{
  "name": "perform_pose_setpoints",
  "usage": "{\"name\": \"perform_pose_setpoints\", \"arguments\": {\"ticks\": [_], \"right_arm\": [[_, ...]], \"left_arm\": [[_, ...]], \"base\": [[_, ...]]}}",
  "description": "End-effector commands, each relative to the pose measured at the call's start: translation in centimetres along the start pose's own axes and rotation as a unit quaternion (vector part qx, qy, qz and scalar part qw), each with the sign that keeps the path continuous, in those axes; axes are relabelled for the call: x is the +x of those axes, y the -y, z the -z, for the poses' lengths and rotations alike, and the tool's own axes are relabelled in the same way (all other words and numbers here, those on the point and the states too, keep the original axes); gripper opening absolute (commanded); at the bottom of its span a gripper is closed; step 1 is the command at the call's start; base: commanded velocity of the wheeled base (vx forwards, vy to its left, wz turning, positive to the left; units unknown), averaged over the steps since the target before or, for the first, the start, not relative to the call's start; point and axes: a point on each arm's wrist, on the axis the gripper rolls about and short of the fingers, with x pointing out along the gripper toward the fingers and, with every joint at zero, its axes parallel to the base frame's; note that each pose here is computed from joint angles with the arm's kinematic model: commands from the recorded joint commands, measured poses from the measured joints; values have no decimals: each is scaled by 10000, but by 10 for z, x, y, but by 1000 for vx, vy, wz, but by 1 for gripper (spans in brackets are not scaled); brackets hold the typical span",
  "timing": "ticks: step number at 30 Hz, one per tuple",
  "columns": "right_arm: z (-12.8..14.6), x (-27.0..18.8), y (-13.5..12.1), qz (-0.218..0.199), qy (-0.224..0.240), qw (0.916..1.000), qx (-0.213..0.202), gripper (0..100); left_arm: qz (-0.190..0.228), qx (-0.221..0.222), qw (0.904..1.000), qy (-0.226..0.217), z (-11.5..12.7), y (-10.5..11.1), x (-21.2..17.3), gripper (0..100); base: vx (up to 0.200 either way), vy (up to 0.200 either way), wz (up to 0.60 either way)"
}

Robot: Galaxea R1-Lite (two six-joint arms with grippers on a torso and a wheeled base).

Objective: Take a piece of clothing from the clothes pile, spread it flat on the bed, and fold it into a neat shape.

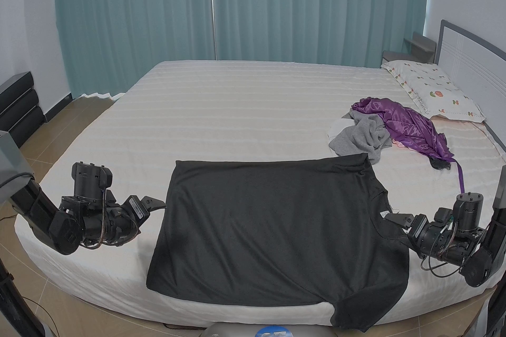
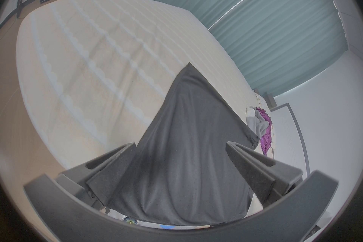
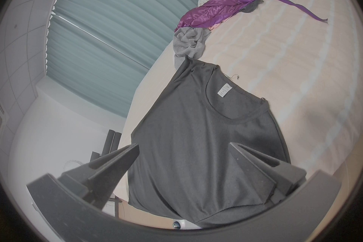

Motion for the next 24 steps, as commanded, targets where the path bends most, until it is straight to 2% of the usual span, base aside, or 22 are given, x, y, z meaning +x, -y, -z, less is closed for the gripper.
{"name": "perform_pose_setpoints", "arguments": {"ticks": [1,10,16,24], "right_arm": [[5,-4,2,37,-100,9999,80,100],[7,-2,4,72,-172,9998,102,100],[7,-3,4,68,-177,9998,98,100],[8,-2,5,96,-202,9997,108,100]], "left_arm": [[-126,14,9997,-206,15,-9,3,100],[-76,-56,9995,-297,21,-6,3,100],[-87,-62,9993,-351,25,-5,4,100],[-63,-64,9993,-368,26,-5,3,100]], "base": [[0,0,0],[0,0,0],[-200,0,0],[0,0,0]]}}
